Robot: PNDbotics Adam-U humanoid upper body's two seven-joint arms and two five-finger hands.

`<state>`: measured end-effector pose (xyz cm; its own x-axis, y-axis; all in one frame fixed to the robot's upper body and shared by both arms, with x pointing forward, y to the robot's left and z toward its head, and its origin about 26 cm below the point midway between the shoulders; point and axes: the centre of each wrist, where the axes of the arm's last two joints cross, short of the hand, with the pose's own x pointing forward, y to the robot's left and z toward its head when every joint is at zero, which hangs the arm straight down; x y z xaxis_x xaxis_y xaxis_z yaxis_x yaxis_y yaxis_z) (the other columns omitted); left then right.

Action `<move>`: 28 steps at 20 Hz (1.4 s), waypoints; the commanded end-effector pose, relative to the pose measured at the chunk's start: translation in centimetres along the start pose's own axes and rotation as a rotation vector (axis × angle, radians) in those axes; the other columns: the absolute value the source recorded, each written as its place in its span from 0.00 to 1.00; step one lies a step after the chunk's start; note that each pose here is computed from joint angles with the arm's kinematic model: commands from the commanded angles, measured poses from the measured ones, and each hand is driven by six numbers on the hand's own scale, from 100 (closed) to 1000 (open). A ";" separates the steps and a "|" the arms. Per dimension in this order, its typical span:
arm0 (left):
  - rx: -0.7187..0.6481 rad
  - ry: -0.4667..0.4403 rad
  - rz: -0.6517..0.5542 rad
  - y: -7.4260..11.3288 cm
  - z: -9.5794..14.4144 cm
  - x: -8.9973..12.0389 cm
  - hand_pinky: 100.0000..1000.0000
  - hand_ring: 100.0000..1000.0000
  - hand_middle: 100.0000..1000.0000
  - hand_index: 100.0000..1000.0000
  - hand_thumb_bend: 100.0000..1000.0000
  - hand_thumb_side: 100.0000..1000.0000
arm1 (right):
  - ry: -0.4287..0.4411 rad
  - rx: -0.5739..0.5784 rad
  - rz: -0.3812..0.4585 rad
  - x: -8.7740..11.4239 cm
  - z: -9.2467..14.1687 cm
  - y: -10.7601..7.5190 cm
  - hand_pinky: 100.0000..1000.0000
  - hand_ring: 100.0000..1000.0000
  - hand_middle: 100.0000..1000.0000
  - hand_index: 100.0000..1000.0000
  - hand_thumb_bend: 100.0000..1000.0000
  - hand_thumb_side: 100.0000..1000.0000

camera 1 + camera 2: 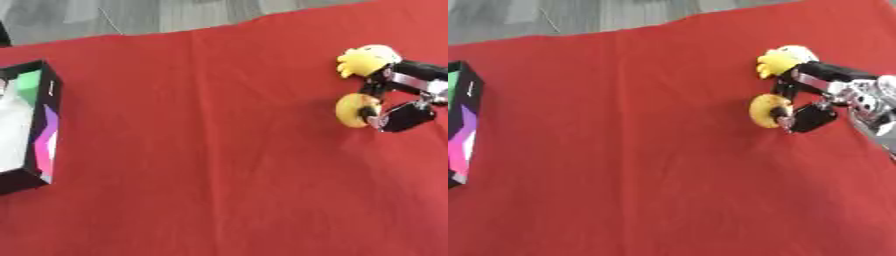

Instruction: Pick up the objects with one hand, pass them to the other hand, and then place them into the box on the other side of the table.

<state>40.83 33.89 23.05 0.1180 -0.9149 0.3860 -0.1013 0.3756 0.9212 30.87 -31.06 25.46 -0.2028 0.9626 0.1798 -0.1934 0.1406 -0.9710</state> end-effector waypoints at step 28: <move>0.161 -0.081 0.059 3.7 0.6 1.3 0.82 0.83 0.71 0.76 0.00 0.29 | -0.420 -0.341 -0.492 6.4 0.1 -2.6 0.52 0.57 0.43 0.51 0.00 0.00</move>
<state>40.43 33.42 24.93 0.0448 -0.9005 0.4325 -0.2070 0.4152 0.8859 30.33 -25.68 28.35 -0.5091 0.6249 0.5918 -0.0752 0.6527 -0.7539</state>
